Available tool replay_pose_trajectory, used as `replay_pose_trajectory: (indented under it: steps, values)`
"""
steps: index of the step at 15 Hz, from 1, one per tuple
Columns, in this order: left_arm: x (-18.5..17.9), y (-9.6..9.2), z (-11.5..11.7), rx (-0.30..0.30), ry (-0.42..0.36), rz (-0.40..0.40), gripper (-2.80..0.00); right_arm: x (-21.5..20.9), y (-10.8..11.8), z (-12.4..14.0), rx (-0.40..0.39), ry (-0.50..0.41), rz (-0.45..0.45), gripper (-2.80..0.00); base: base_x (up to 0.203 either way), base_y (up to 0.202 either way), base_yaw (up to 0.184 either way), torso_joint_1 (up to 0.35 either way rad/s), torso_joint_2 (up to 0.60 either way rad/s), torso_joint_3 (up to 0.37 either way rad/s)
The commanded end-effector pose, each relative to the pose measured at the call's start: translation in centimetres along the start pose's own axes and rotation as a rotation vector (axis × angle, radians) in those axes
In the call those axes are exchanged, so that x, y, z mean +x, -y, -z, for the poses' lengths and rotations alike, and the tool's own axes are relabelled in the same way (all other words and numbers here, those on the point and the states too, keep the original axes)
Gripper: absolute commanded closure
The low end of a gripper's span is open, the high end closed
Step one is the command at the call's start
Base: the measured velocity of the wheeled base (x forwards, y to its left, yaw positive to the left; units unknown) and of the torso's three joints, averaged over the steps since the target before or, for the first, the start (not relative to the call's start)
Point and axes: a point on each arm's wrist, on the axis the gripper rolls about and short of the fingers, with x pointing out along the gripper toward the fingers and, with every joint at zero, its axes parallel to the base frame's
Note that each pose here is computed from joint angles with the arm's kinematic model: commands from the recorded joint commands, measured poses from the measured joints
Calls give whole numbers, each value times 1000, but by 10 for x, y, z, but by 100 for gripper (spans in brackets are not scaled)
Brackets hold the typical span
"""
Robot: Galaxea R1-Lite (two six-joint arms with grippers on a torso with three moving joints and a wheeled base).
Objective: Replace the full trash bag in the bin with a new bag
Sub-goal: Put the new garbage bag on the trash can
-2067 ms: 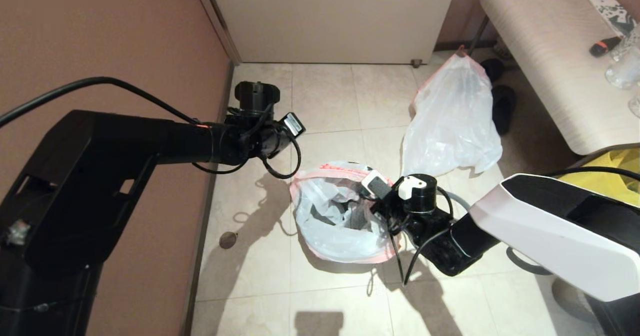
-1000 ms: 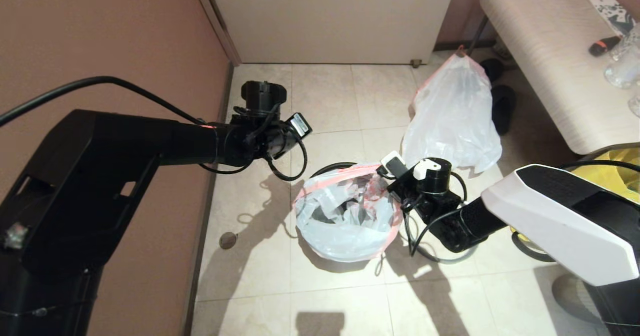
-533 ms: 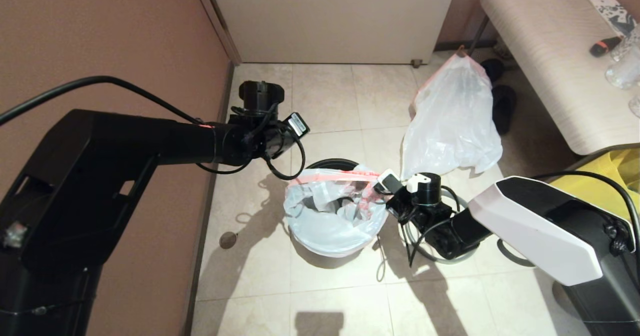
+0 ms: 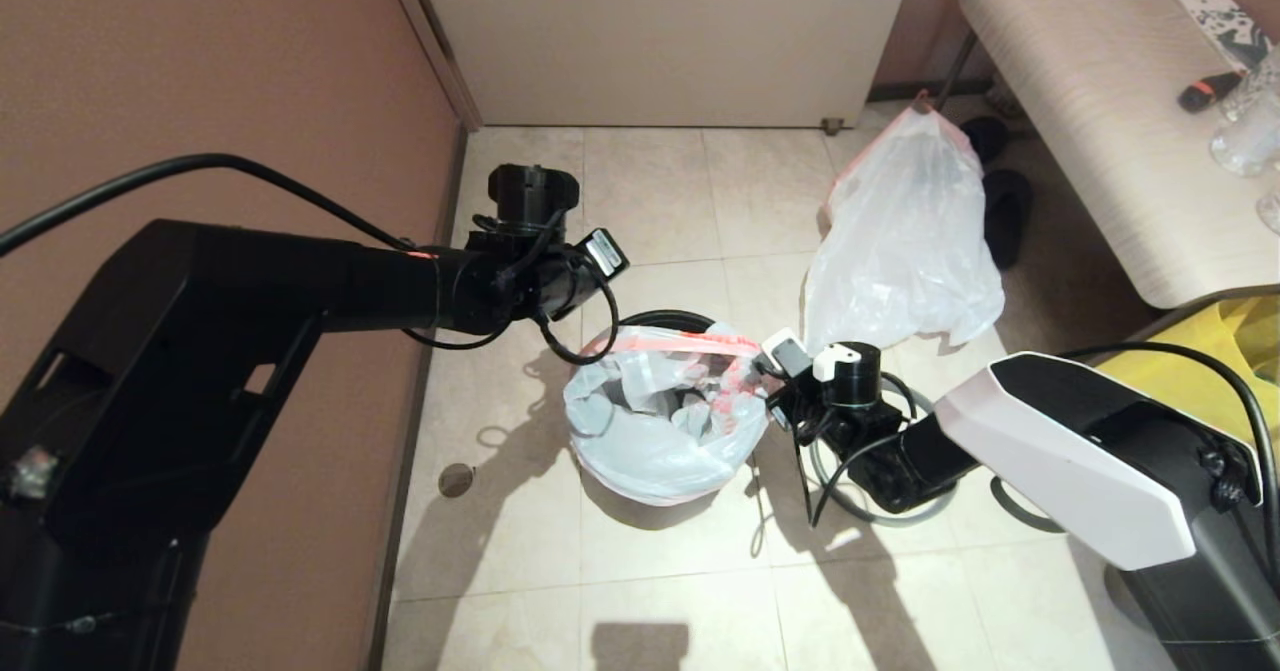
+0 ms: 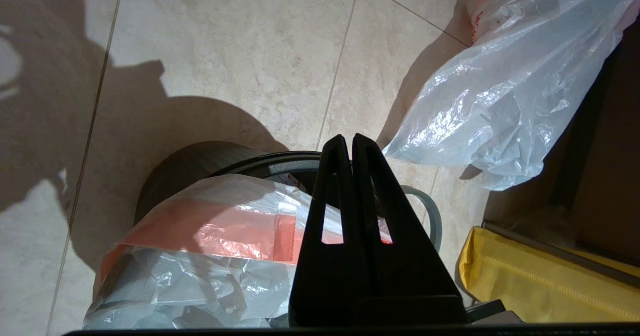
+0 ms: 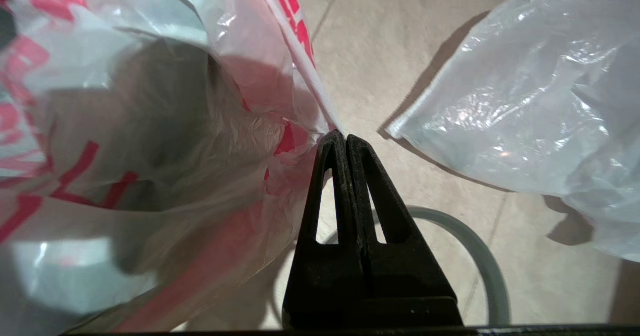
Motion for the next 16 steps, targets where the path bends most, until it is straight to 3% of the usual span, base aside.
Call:
replay_pose_trajectory:
  steps: [1, 3, 5, 10, 14, 16]
  values:
    - [1, -1, 1, -2, -2, -4, 0, -8, 9, -20, 56, 54, -13, 0, 0, 0, 0, 0, 0, 0]
    - [1, -2, 4, 9, -36, -21, 0, -16, 19, -34, 81, 82, -21, 0, 0, 0, 0, 0, 0, 0]
    - [3, -2, 10, 20, -123, -43, 0, -25, 30, -46, 118, 97, -24, 0, 0, 0, 0, 0, 0, 0]
    - [-1, 0, 16, 6, -263, -52, 0, -41, 47, -63, 234, 136, -106, 0, 0, 0, 0, 0, 0, 0]
    - [-15, 7, 18, -3, -417, 6, 0, -43, 45, -65, 257, 143, -132, 0, 0, 0, 0, 0, 0, 0]
    - [-12, 8, 27, 3, -447, 6, 0, -44, 41, -68, 286, 147, -147, 0, 0, 0, 0, 0, 0, 0]
